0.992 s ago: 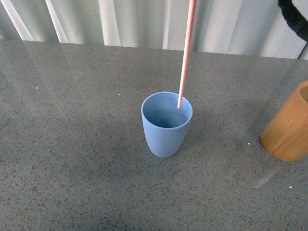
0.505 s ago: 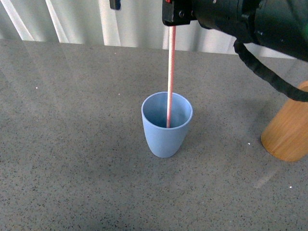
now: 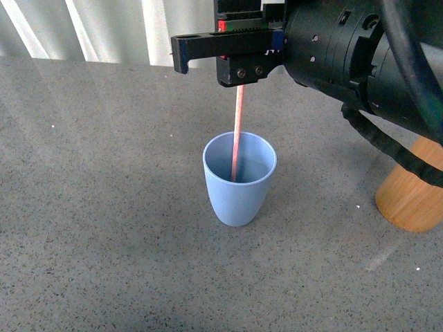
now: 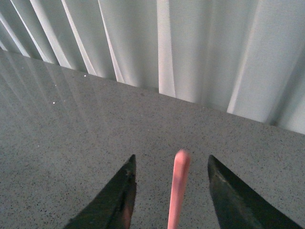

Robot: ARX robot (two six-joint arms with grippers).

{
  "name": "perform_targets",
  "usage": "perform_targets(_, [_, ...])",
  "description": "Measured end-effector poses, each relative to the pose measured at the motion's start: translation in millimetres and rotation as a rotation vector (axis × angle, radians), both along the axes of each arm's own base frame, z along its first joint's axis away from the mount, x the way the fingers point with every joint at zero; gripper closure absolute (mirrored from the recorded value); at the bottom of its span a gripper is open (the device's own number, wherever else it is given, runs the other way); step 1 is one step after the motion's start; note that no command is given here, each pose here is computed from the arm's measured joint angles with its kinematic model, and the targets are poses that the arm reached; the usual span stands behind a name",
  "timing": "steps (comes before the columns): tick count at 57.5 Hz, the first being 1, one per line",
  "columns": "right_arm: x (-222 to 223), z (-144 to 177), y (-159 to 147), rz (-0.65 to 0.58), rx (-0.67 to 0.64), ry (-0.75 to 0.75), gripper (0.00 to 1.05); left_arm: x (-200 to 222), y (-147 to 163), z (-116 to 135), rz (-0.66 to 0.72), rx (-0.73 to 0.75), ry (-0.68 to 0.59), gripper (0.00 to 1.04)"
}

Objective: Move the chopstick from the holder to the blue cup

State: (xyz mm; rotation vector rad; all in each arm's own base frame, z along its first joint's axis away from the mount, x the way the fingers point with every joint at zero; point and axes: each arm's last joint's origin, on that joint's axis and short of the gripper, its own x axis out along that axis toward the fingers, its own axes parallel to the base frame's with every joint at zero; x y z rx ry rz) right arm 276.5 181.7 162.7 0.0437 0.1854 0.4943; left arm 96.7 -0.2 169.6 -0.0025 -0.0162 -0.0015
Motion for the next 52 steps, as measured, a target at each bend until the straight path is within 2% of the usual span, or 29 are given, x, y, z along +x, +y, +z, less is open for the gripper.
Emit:
perform_targets(9, [-4, 16, -3, -0.01, 0.015, -0.025, 0.19, 0, 0, 0, 0.0, 0.0, 0.0, 0.07])
perform_targets(13, [-6, 27, -6, -0.021, 0.027, -0.042, 0.08, 0, 0, 0, 0.0, 0.0, 0.0, 0.07])
perform_targets(22, [-13, 53, -17, -0.07, 0.051, -0.083, 0.1, 0, 0, 0, 0.0, 0.0, 0.0, 0.07])
perform_targets(28, [-22, 71, -36, -0.174, 0.05, -0.103, 0.1, 0, 0, 0, 0.0, 0.0, 0.0, 0.07])
perform_targets(37, [-43, 83, -93, -0.426, 0.009, -0.046, 0.1, 0, 0, 0, 0.0, 0.0, 0.0, 0.07])
perform_targets(44, [-78, 75, -148, -0.608, -0.037, 0.06, 0.1, 0, 0, 0, 0.0, 0.0, 0.0, 0.07])
perform_targets(47, [-93, 71, -162, -0.669, -0.048, 0.088, 0.1, 0, 0, 0, 0.0, 0.0, 0.0, 0.07])
perform_targets(50, [-99, 72, -168, -0.695, -0.039, 0.078, 0.1, 0, 0, 0, 0.0, 0.0, 0.0, 0.07])
perform_targets(52, [-101, 73, -169, -0.651, -0.021, 0.029, 0.14, 0, 0, 0, 0.0, 0.0, 0.0, 0.07])
